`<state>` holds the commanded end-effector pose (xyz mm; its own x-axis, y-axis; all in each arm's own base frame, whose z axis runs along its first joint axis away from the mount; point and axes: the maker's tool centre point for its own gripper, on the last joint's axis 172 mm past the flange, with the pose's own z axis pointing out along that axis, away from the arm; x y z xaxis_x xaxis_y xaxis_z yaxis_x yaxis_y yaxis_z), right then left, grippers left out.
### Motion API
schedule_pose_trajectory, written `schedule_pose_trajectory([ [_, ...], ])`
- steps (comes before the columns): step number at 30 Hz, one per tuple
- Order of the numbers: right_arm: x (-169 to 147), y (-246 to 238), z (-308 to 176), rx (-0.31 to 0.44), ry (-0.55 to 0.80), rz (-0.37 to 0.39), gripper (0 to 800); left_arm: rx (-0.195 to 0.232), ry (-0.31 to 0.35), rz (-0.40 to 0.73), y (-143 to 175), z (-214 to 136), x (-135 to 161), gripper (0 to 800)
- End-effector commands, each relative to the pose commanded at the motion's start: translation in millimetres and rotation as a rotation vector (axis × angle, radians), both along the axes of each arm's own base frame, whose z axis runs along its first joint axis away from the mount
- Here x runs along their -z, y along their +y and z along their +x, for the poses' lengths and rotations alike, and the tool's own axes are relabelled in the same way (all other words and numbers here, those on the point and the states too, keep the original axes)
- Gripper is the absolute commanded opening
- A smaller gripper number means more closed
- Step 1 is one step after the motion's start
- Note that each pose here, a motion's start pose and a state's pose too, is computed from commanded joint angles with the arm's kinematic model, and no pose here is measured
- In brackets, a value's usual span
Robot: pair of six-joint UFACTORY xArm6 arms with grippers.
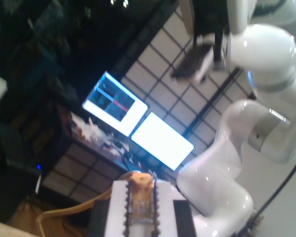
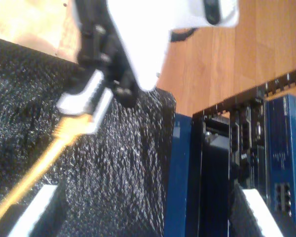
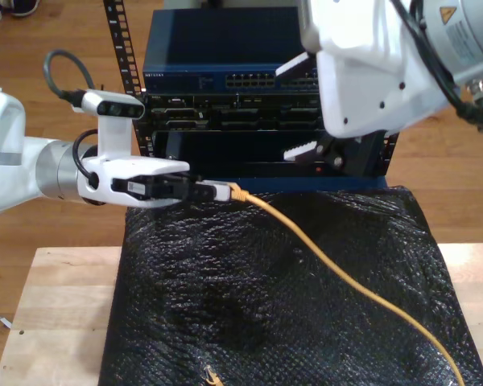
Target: Grab the cable and plug it in
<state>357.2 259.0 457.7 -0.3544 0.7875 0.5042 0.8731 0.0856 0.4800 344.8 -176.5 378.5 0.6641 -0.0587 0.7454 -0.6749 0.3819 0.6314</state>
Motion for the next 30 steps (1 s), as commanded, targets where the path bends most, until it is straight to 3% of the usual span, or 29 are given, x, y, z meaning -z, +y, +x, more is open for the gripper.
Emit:
schedule_pose_trajectory([
  [8, -3.2, 12.9, -8.5, -0.030, -0.020, 0.009, 798, -0.030, 0.037, -0.040, 7.2, 10.4, -3.0, 25],
  [19, 11.4, 43.2, -12.0, -0.059, -0.092, 0.035, 793, -0.001, 0.072, -0.086, 12.4, 5.8, -11.5, 25],
  [30, 14.8, 54.4, -13.5, -0.069, -0.185, 0.059, 781, -0.005, 0.086, -0.145, 17.0, 9.3, -22.5, 32],
])
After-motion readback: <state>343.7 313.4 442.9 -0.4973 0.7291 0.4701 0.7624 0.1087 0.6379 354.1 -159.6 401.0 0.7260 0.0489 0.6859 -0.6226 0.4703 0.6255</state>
